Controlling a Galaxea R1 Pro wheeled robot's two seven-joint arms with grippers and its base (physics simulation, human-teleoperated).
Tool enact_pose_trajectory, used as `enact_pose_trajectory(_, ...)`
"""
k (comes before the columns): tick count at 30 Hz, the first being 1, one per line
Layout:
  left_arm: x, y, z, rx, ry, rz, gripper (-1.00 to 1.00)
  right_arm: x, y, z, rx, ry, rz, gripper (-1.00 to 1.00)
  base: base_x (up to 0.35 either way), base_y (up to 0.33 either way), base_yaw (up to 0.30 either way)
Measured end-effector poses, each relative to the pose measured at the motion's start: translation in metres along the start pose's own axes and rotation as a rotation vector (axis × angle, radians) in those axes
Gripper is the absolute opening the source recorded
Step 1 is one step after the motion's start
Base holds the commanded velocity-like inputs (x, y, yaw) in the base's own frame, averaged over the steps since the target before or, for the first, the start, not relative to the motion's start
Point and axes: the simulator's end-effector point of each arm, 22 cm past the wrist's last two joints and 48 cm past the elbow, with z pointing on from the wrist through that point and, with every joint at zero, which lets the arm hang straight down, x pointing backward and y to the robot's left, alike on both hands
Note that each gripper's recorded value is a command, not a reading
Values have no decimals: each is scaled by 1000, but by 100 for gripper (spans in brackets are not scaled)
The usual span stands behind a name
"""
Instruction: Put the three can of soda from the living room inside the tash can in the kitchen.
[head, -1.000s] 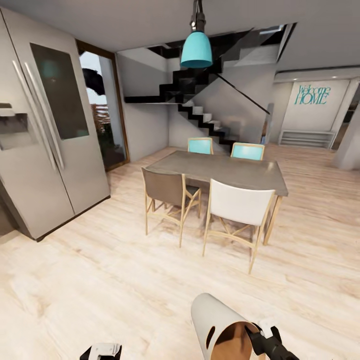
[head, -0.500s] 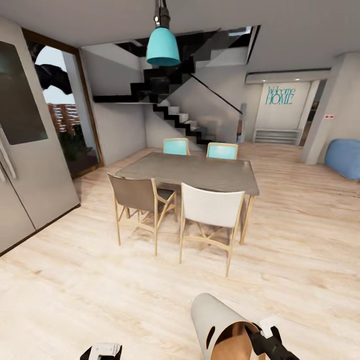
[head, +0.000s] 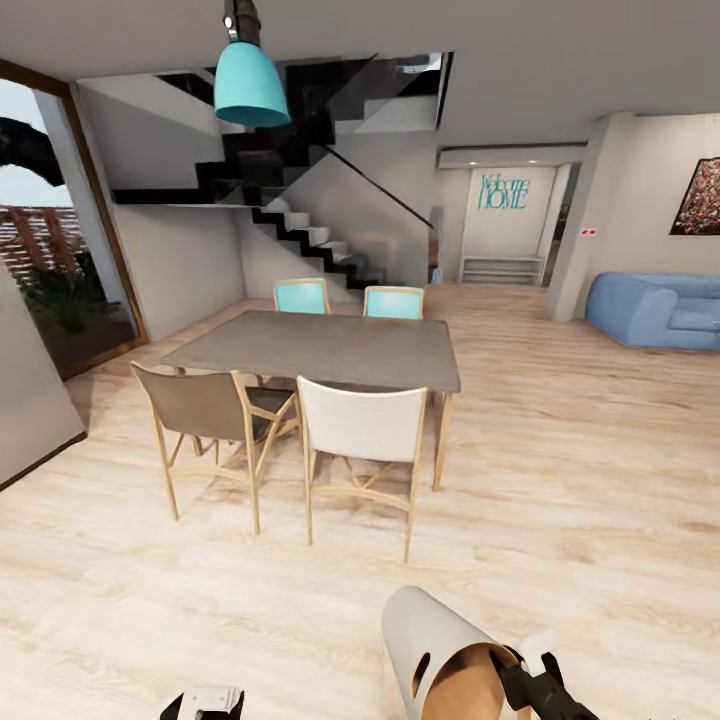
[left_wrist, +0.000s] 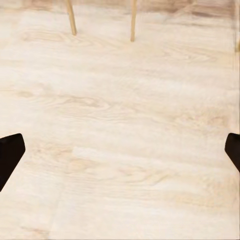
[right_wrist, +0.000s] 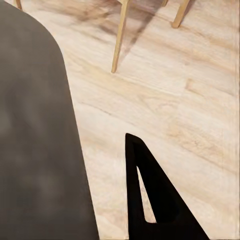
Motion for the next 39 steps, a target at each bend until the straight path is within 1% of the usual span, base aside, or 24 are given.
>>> enact_pose_trajectory(15,0,0,0,0,-1,2,100,0,-2,0,1,-1,1,-100,178,-238,-252)
enact_pose_trajectory(24,-1,1,0,0,-2,3,100,-1,-9,-1,9,-4,-1,-100,173,-240,-252)
enact_pose_trajectory(32,-1,2,0,0,-3,3,100,-5,-32,-4,59,-18,60,-100,173,-240,-252)
enact_pose_trajectory(39,-1,2,0,0,-3,3,100,-5,-38,-5,70,-20,65,-100,173,-240,-252)
